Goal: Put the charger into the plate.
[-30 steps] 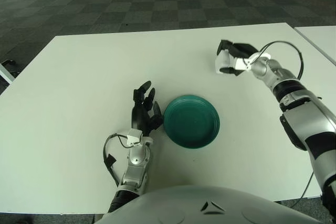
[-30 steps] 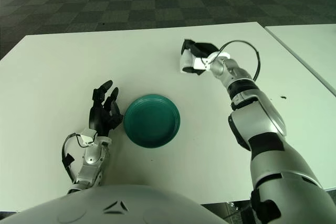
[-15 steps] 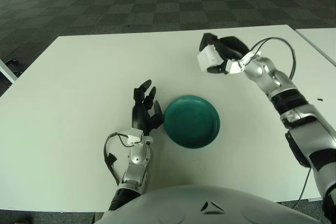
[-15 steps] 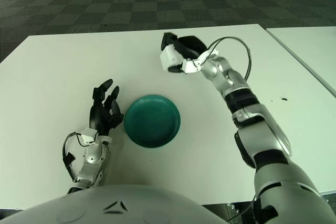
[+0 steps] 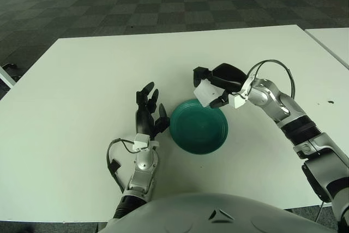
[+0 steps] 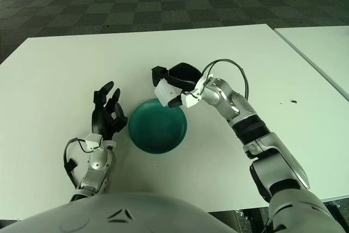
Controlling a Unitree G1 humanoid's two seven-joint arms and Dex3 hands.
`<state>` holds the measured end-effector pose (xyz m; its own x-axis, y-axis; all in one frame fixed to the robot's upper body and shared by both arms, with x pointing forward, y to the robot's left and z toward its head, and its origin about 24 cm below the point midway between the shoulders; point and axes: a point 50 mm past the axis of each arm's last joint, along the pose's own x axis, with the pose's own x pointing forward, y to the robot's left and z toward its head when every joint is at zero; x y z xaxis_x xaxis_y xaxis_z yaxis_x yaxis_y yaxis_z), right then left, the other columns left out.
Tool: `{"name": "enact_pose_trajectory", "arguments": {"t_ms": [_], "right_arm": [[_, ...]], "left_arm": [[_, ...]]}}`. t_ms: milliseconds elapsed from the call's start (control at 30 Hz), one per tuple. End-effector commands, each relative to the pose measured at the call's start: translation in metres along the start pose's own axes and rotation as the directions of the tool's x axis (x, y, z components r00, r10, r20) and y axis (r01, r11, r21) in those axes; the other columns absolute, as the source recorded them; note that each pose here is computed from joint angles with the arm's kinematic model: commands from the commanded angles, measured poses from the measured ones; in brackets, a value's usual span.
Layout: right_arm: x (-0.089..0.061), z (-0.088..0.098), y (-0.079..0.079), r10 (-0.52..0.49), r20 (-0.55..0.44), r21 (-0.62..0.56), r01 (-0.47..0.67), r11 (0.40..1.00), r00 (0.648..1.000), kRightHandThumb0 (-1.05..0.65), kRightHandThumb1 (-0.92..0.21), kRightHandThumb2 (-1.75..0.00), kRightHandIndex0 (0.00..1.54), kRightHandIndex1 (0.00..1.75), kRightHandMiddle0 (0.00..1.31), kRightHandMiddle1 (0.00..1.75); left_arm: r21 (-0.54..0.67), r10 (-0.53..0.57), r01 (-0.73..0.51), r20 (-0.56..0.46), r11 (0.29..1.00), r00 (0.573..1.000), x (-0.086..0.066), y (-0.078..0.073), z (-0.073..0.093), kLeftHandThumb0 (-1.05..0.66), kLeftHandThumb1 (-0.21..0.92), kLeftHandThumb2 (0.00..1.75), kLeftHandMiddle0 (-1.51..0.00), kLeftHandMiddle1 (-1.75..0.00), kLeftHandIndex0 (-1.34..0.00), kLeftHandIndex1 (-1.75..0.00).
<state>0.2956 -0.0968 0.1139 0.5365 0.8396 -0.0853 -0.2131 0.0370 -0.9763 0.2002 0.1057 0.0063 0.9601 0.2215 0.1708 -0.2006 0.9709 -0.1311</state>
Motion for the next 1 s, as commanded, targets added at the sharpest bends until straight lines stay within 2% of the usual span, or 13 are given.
{"name": "enact_pose_trajectory", "arguments": {"t_ms": [0,233,467,700,800,900,967], "right_arm": [[0.003,0.008,-0.002,0.029,0.03,-0.047,-0.028,0.998,0.999,-0.46,-0.39,-1.23,1.09,1.75,0.56,1.75],[0.005,0.019,0.005,0.135,0.059,-0.097,-0.129,0.987,0.989,-0.44,-0.47,-1.13,1.04,1.75,0.5,1.75],[0.007,0.019,0.028,0.184,0.037,-0.074,-0.181,0.981,0.982,-0.43,-0.5,-1.08,1.04,1.75,0.47,1.75],[0.01,0.019,0.035,0.171,0.052,-0.078,-0.166,0.983,0.984,-0.43,-0.48,-1.11,1.06,1.75,0.49,1.75],[0.011,0.02,0.038,0.145,0.091,-0.079,-0.138,0.987,0.985,-0.43,-0.5,-1.08,1.03,1.75,0.47,1.75],[0.009,0.021,0.041,0.127,0.114,-0.064,-0.12,0.991,0.985,-0.41,-0.59,-0.97,0.94,1.75,0.41,1.75],[0.008,0.022,0.042,0.121,0.119,-0.06,-0.115,0.992,0.985,-0.39,-0.7,-0.81,0.77,1.75,0.33,1.75]], "left_arm": [[-0.013,0.043,-0.044,-0.074,0.999,0.996,-0.013,-0.007,-0.011,-0.89,0.92,0.97,-0.54,-0.04,-0.15,-1.03],[0.017,0.077,-0.076,-0.057,0.997,0.995,-0.014,-0.008,-0.008,-0.91,0.92,0.99,-0.55,-0.04,-0.18,-1.05],[0.072,0.126,-0.122,-0.063,0.99,0.99,-0.016,-0.009,-0.008,-0.89,0.92,1.07,-0.59,-0.04,-0.29,-1.0],[0.068,0.124,-0.118,-0.086,0.991,0.989,-0.017,-0.009,-0.009,-0.84,0.92,1.1,-0.53,-0.01,-0.19,-0.89],[0.05,0.102,-0.098,-0.103,0.994,0.989,-0.018,-0.009,-0.009,-0.84,0.92,1.1,-0.48,0.0,-0.13,-0.85],[0.009,0.071,-0.071,-0.121,0.997,0.99,-0.018,-0.009,-0.009,-0.84,0.92,1.09,-0.42,0.0,-0.08,-0.82],[-0.023,0.055,-0.058,-0.134,0.998,0.989,-0.018,-0.009,-0.01,-0.85,0.92,1.08,-0.37,0.0,-0.03,-0.79]]}}
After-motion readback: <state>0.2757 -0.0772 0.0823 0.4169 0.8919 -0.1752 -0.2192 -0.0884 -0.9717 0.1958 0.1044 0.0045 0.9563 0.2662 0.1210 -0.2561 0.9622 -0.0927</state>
